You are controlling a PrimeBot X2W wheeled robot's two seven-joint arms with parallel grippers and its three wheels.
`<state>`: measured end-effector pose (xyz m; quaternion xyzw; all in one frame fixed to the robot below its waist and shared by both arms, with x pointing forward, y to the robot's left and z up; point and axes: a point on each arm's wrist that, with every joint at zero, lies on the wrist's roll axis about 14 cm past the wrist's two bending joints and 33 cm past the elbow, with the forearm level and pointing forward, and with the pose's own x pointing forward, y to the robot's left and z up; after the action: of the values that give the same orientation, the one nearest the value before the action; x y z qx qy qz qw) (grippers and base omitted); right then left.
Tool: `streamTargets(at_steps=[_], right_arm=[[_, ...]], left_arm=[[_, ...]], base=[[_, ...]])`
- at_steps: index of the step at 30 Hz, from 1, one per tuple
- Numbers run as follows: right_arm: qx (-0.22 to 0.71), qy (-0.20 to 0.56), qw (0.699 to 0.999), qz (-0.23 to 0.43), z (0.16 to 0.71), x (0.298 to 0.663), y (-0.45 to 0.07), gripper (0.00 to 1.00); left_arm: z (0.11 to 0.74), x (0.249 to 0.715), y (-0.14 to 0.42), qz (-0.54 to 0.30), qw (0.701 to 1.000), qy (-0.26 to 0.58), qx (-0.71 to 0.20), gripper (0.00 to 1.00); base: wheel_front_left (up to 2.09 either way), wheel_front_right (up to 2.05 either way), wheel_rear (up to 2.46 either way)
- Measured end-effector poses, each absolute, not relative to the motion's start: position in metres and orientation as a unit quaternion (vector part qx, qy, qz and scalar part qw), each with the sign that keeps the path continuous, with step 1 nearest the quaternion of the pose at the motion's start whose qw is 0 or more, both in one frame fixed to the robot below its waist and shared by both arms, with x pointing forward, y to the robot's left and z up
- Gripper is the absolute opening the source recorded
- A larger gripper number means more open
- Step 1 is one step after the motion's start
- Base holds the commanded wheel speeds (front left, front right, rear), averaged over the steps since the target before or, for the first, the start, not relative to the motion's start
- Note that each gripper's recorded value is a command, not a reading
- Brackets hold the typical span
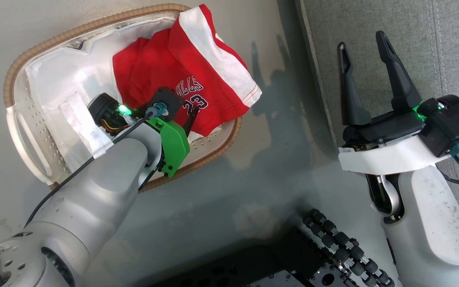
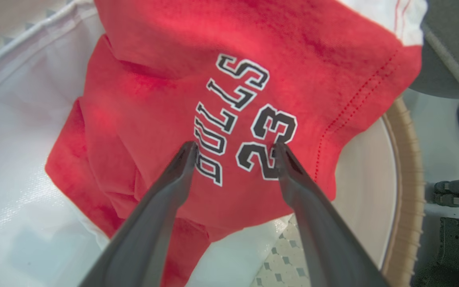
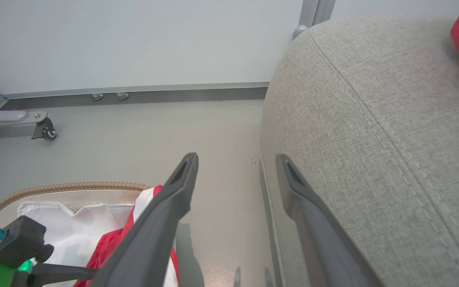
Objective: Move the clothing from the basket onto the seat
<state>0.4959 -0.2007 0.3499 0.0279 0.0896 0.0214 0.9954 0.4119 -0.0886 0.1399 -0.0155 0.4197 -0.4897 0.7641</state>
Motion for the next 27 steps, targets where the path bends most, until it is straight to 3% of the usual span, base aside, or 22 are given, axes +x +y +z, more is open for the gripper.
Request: streamTargets(at_steps=[1, 2, 3, 27], right_arm=[[0.028, 0.09, 0.995, 0.022, 0.35, 0.496, -0.201, 1.0], [0.028, 0.089, 0.995, 0.021, 0.35, 0.496, -0.201, 1.0], [0.028, 0.089, 0.995, 0.021, 0.351, 0.496, -0.201, 1.0], [0.044, 0.043, 0.998, 0.029, 0.393, 0.507, -0.198, 1.0]], left_arm=[[0.14, 0.411, -0.088, -0.49, 0.763, 0.421, -0.015, 0.48], [0.14, 0.411, -0.088, -0.491, 0.763, 0.42, -0.016, 0.29], [0.141, 0.412, -0.089, -0.492, 0.763, 0.419, -0.017, 0.0], [0.173, 0.422, -0.079, -0.485, 0.786, 0.381, -0.037, 0.0]], base=[[0.0, 0.0, 0.0], [0.0, 0.0, 0.0], [0.0, 0.0, 0.0], [0.0, 0.0, 0.0]])
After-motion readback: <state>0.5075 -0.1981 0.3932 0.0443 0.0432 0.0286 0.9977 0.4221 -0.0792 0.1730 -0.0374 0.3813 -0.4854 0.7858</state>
